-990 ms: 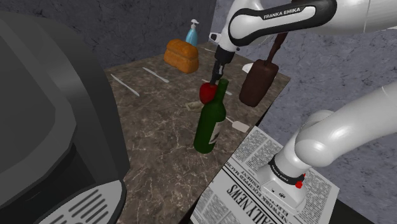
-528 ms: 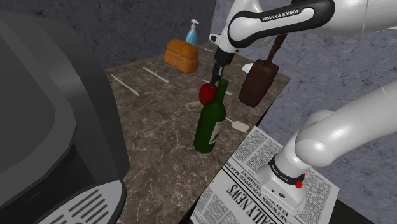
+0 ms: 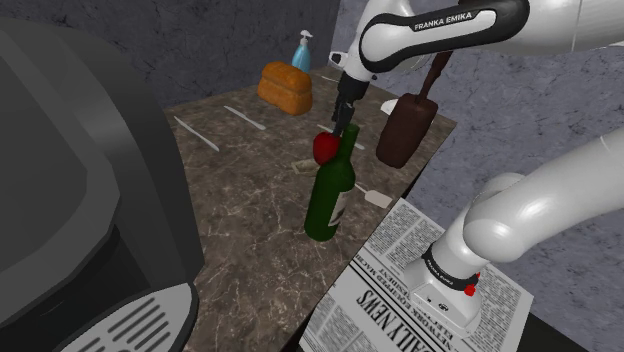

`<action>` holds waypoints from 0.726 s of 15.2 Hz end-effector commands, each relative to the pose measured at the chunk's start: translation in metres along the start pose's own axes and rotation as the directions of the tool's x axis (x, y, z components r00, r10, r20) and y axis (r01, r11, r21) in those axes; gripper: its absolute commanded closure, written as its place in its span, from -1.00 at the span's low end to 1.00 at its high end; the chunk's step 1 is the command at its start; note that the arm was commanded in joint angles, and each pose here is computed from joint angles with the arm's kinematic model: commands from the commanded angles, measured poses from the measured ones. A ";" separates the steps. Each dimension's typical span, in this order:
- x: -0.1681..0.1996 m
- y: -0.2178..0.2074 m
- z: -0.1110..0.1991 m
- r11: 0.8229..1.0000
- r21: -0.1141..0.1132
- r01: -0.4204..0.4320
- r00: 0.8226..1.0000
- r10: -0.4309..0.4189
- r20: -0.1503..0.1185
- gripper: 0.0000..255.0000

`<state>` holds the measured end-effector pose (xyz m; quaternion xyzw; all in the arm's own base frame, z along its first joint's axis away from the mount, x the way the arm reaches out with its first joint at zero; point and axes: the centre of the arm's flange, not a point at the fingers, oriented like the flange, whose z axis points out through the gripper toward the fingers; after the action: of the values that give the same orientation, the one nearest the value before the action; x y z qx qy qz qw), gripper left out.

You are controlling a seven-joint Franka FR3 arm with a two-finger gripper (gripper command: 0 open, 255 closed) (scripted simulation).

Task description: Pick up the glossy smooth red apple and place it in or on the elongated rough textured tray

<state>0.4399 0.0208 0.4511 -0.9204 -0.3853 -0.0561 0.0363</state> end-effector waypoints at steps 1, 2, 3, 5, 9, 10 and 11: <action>0.000 0.000 -0.021 1.000 0.000 0.000 1.000 0.000 0.000 -1.00; 0.000 0.000 -0.034 1.000 0.000 0.000 1.000 0.000 0.000 -1.00; 0.000 0.000 -0.044 1.000 0.000 0.000 1.000 0.000 0.000 -1.00; 0.000 0.000 -0.044 1.000 0.000 0.000 1.000 0.000 0.000 -1.00; 0.000 0.000 -0.044 1.000 0.000 0.000 1.000 0.000 0.000 -1.00; 0.000 0.000 -0.044 1.000 0.000 0.000 1.000 0.000 0.000 -1.00; 0.000 0.000 -0.044 1.000 0.000 0.000 1.000 0.000 0.000 -1.00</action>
<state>0.4363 0.0159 0.4949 -0.9204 -0.3853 -0.0559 0.0364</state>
